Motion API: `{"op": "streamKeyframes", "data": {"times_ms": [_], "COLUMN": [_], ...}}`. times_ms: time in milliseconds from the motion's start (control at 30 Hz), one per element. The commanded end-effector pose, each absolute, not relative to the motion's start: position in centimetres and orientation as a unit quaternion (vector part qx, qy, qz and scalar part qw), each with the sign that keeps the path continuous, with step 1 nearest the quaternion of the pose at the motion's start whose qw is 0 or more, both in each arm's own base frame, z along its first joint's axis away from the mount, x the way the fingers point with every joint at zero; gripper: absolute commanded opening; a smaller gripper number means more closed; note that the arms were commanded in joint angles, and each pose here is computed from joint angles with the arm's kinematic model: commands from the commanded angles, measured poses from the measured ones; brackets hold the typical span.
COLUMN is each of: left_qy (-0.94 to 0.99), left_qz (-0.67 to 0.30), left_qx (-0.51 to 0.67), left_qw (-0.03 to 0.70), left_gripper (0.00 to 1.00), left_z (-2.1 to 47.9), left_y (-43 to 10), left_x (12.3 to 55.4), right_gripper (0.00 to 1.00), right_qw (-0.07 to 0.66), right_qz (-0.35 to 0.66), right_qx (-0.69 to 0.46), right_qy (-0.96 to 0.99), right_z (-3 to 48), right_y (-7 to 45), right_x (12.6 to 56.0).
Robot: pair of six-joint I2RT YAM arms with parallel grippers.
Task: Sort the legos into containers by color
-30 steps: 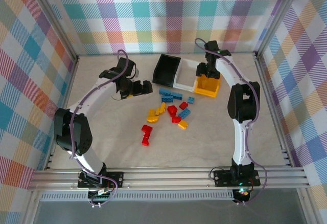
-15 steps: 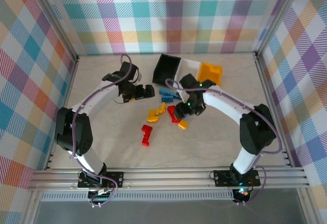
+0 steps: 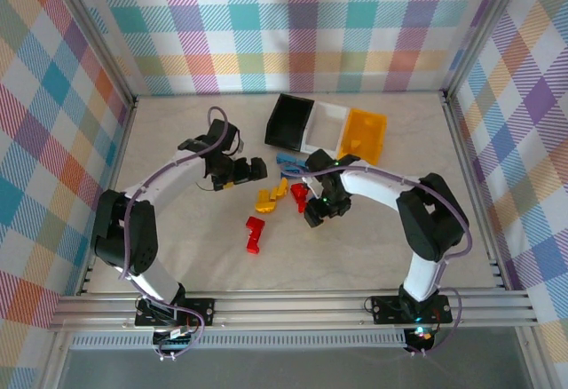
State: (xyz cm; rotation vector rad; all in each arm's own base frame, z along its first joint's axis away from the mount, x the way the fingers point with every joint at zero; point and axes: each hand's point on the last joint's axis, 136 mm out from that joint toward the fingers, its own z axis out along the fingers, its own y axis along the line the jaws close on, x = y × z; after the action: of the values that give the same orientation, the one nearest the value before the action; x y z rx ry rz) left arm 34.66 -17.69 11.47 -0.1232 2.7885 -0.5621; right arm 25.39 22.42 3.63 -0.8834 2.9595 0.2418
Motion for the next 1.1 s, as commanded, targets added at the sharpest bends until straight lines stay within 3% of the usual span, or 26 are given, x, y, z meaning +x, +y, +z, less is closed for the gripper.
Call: {"op": "streamKeyframes", "data": {"times_ms": [0, 200, 433, 633, 833, 1067], "left_qy": [0.968, 0.971, 0.971, 0.972, 0.972, 0.975], "left_qz": [-0.194, -0.185, -0.182, -0.18, -0.177, -0.162], "left_qx": [-0.046, -0.048, -0.054, -0.054, -0.055, -0.044], "left_qw": [0.153, 0.147, 0.142, 0.14, 0.144, 0.146], "left_gripper": [1.0, 1.0, 1.0, 1.0, 1.0, 1.0], "left_z": [12.0, 11.8, 11.7, 11.6, 11.9, 12.2], "left_y": [-17.4, -16.7, -16.0, -15.9, -15.5, -14.8], "left_x": [34.0, 33.4, 33.2, 33.1, 32.9, 31.9], "right_gripper": [0.67, 0.65, 0.59, 0.49, 0.37, 0.33], "right_qw": [0.043, 0.041, 0.028, 0.034, 0.054, 0.102], "right_qz": [0.068, 0.035, 0.002, -0.021, -0.016, 0.025], "right_qx": [-0.318, -0.327, -0.356, -0.354, -0.339, -0.297], "right_qy": [0.944, 0.944, 0.934, 0.934, 0.939, 0.949], "right_z": [3.5, 2.4, 1.0, 0.6, 2.5, 7.9], "right_y": [23.5, 23.6, 23.5, 23.4, 23.3, 23.4], "right_x": [26.7, 27.8, 26.1, 26.2, 26.3, 26.0]}}
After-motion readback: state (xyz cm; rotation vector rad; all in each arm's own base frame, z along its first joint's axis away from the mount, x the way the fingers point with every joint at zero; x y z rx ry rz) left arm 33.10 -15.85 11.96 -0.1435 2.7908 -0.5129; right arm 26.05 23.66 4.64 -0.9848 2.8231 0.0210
